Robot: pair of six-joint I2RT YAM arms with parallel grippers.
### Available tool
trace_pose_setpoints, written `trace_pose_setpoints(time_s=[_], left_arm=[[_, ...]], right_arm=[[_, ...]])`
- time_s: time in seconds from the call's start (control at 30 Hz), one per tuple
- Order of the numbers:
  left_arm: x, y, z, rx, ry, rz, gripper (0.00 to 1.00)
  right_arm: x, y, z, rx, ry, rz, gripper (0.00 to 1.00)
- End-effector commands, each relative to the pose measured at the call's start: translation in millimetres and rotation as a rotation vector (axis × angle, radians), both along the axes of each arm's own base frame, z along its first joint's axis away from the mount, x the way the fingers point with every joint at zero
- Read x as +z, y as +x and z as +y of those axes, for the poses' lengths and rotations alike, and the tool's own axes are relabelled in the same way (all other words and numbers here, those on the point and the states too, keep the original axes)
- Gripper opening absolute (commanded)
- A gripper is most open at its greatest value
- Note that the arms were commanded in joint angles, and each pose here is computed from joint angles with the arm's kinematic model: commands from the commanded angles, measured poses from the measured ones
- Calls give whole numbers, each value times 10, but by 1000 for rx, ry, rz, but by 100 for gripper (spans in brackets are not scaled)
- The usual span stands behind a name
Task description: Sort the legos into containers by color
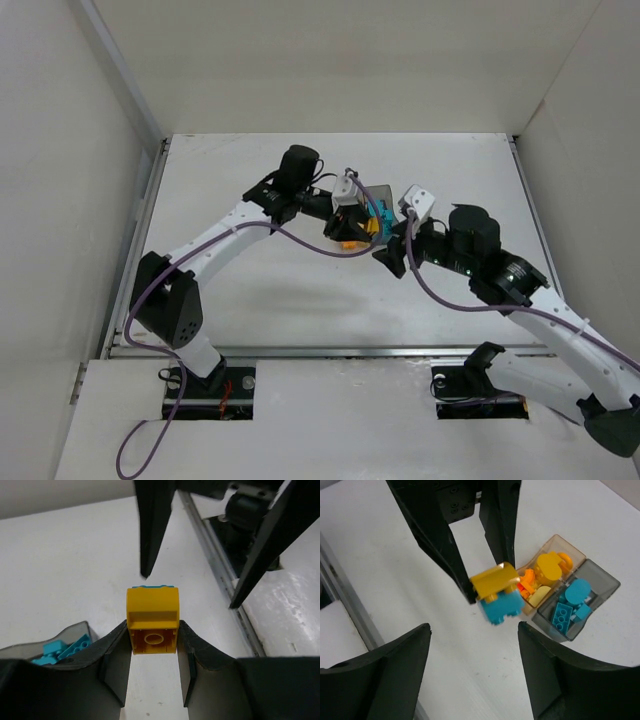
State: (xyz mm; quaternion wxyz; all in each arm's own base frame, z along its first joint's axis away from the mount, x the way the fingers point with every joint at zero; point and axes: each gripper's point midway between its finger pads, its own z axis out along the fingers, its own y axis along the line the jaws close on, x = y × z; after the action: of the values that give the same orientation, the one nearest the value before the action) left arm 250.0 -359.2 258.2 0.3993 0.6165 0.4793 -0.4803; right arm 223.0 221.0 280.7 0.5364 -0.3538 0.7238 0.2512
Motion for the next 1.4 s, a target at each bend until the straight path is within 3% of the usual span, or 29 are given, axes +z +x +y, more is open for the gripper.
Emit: trace_pose_setpoints(time_s=[0.0, 0.2, 0.5, 0.53, 0.57, 0.6, 0.7, 0.77, 0.83, 1.37], left_arm=[[424, -339, 21, -152, -103, -8, 0], [425, -385, 56, -171, -102, -36, 0], [498, -378, 40, -177, -121, -48, 0], [492, -363, 38, -169, -117, -51, 0], [492, -363, 38, -169, -117, -51, 0], [504, -355, 32, -170, -123, -60, 0], [478, -336, 26, -162, -121, -65, 0], [488, -333, 22, -160, -123, -63, 0], [488, -333, 22, -160, -123, -63, 0], [575, -623, 141, -331, -209, -42, 0]], right_arm=[[171, -25, 235, 154, 11, -113, 74], [230, 151, 259, 122, -14, -170, 56], [114, 161, 434, 203, -42, -104, 31], [68, 180, 450, 203, -49, -92, 20], [119, 169, 464, 213, -40, -99, 0], [70, 202, 469, 197, -44, -79, 0], [44, 188, 488, 205, -35, -71, 1], [25, 189, 493, 203, -29, -65, 49], [19, 171, 478, 203, -28, -66, 66], [109, 352, 395, 141, -50, -172, 71]])
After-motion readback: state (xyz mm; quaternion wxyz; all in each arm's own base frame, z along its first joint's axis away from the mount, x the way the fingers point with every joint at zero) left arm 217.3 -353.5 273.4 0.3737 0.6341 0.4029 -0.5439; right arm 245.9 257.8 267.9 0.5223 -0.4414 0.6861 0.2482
